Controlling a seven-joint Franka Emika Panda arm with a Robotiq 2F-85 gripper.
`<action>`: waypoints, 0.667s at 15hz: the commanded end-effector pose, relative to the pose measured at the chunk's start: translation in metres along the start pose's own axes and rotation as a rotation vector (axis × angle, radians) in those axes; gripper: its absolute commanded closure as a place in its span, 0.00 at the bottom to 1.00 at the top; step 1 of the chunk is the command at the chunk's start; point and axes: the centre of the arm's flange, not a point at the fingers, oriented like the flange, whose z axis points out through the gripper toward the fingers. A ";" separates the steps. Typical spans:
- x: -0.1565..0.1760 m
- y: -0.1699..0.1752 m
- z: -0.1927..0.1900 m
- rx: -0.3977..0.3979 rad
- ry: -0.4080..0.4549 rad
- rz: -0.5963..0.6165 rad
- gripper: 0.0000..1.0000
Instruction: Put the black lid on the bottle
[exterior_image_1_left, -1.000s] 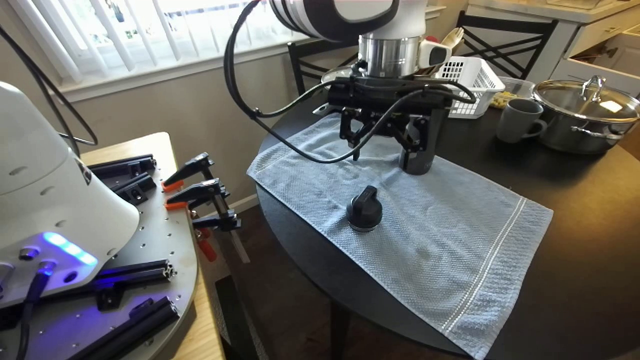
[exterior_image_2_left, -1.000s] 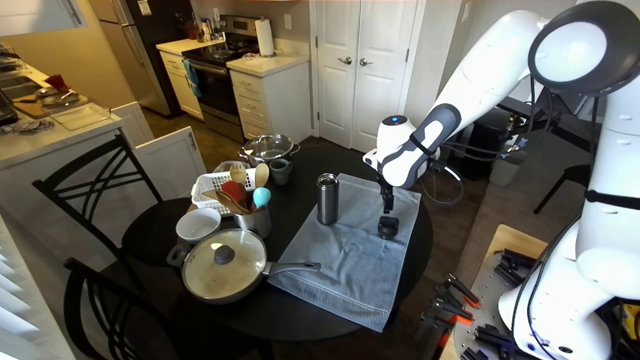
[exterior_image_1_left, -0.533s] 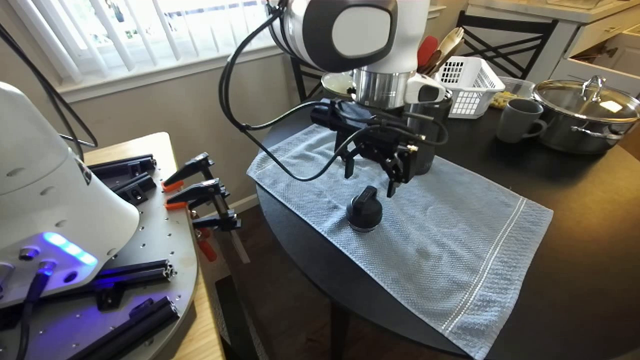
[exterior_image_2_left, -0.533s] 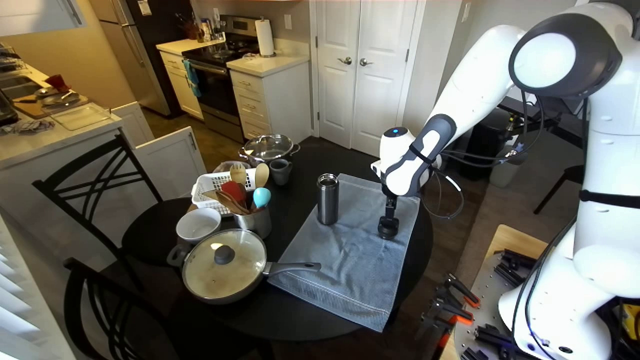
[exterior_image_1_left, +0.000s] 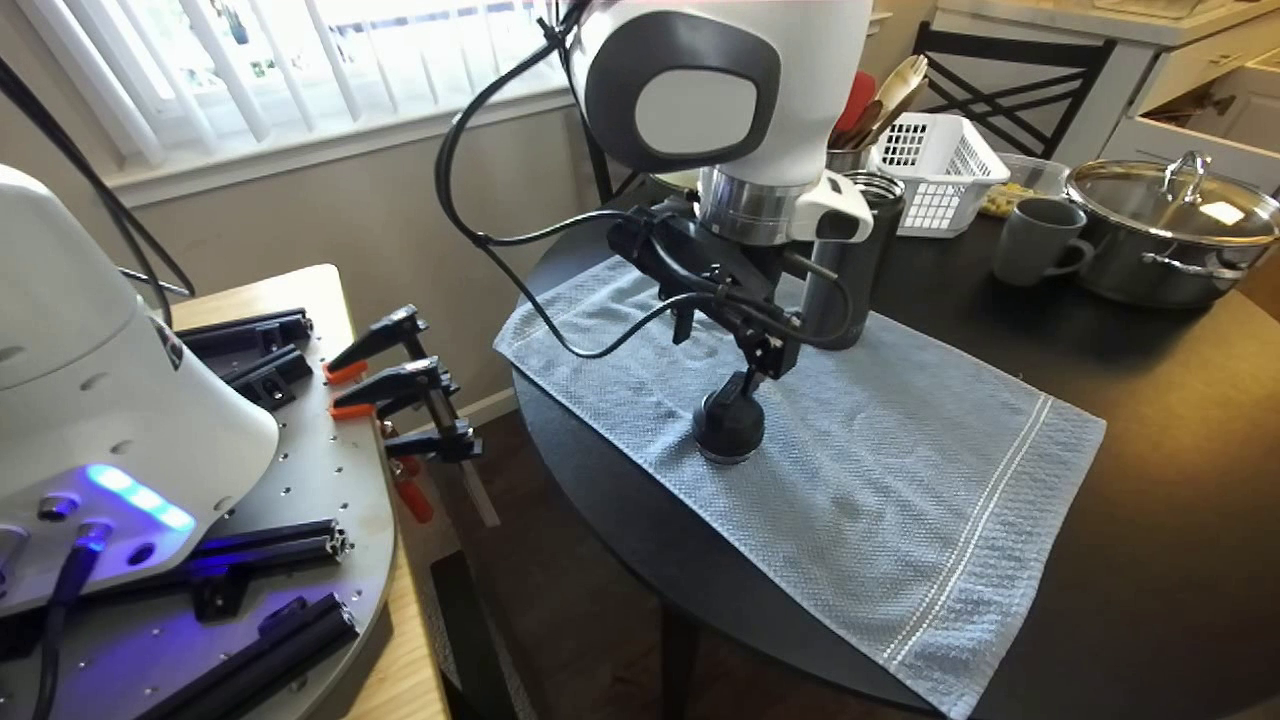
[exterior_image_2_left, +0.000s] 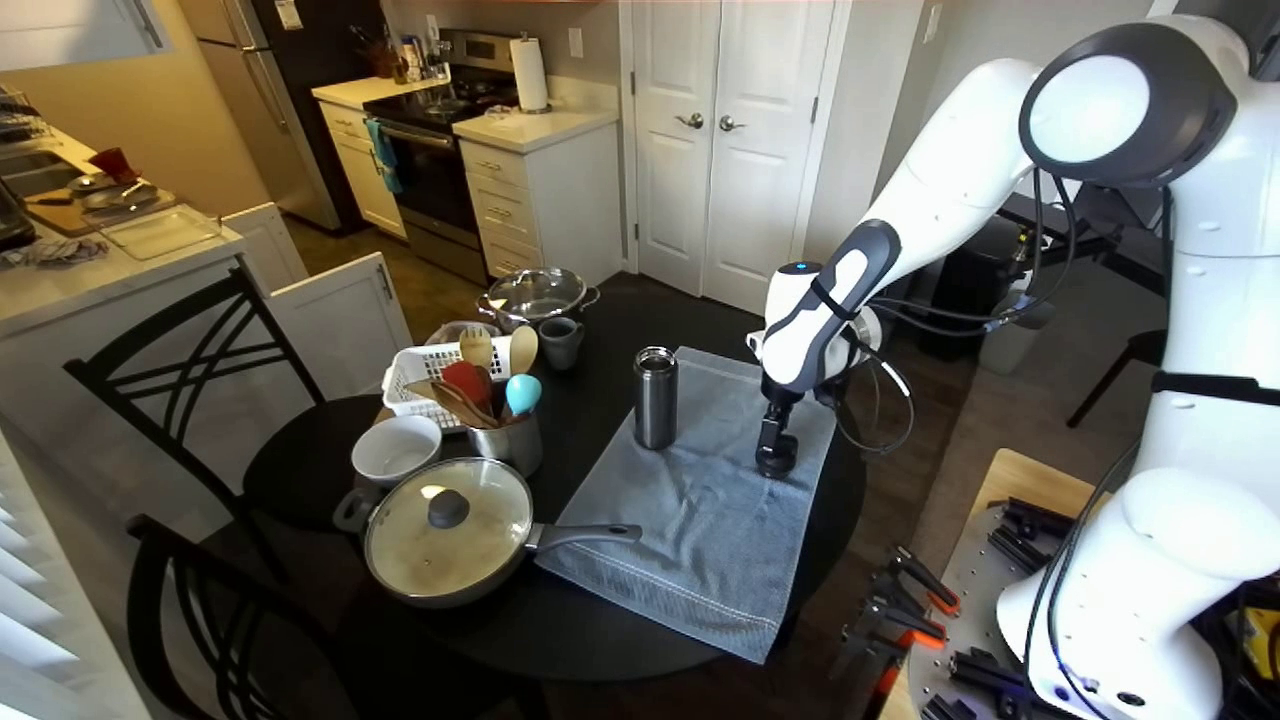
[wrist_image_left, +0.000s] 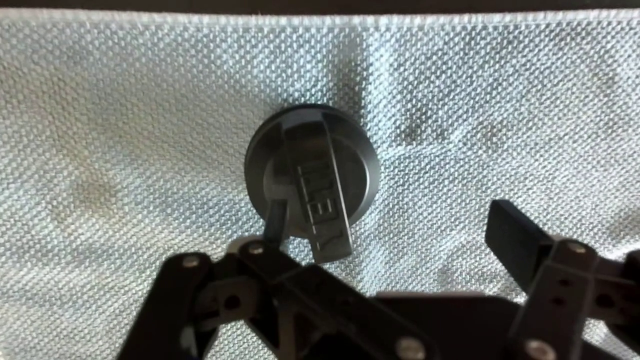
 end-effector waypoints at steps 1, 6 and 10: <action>-0.004 0.006 0.006 -0.003 0.039 -0.088 0.00; 0.002 0.010 0.007 -0.049 0.063 -0.272 0.00; 0.002 0.009 0.012 -0.055 0.034 -0.374 0.00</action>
